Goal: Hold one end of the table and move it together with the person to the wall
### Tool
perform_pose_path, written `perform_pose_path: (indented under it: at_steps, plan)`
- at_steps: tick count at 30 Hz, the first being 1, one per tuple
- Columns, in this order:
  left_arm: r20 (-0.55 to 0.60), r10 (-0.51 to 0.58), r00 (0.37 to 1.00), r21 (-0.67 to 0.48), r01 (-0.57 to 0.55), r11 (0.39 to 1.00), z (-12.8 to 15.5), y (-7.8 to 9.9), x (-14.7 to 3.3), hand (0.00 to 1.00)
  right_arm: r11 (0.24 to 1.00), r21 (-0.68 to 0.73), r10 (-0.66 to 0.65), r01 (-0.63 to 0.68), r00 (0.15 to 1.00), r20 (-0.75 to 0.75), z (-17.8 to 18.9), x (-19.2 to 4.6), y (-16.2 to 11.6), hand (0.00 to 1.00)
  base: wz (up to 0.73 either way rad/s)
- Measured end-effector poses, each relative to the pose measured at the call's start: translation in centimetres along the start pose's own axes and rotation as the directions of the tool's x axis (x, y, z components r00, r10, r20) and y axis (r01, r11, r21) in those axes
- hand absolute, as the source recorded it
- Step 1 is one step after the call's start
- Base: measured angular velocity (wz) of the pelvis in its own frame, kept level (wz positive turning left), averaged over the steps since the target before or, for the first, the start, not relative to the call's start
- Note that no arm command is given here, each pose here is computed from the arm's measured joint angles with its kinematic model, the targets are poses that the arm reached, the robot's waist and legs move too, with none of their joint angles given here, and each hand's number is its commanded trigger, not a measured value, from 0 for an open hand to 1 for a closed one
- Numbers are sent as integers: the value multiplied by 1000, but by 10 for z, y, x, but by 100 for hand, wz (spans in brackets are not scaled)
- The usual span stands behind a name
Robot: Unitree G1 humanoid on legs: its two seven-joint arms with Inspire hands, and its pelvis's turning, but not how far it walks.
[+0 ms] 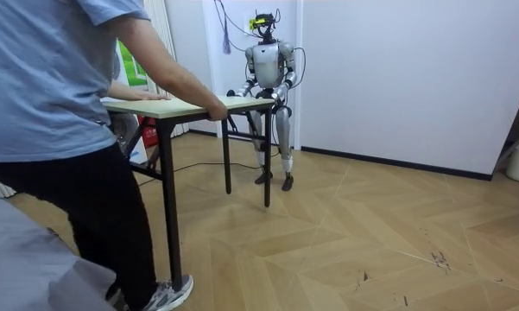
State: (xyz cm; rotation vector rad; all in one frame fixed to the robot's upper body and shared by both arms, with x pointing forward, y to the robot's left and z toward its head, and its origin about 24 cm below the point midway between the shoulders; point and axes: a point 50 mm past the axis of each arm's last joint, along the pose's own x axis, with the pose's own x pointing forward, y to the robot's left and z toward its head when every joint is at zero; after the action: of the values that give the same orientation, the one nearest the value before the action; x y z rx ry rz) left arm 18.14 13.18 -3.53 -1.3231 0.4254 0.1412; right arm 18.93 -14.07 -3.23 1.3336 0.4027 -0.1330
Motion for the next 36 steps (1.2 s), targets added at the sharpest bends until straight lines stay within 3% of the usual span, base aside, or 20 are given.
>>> perform_pose_path:
  at_steps: [20, 24, 32, 36]
  plan:
    - [-13, 9, 1000, 31, -9, 999, -8, 8, -12, 100, 1000, -5, -4, 4, 1000, 16, -1, -16, -14, 100, 3]
    - [-14, 28, 1000, -16, -28, 999, -12, 19, -23, 100, 999, -39, -4, 4, 1000, 1, -1, -21, -16, 100, -26]
    - [-37, -33, 999, 25, 34, 999, -10, 4, -9, 100, 998, -37, 61, -60, 997, 37, 8, -15, -10, 100, 30]
    - [-29, -16, 999, 49, 17, 999, -8, 9, -8, 100, 997, -45, 69, -68, 997, 23, 7, -13, -14, 100, -18]
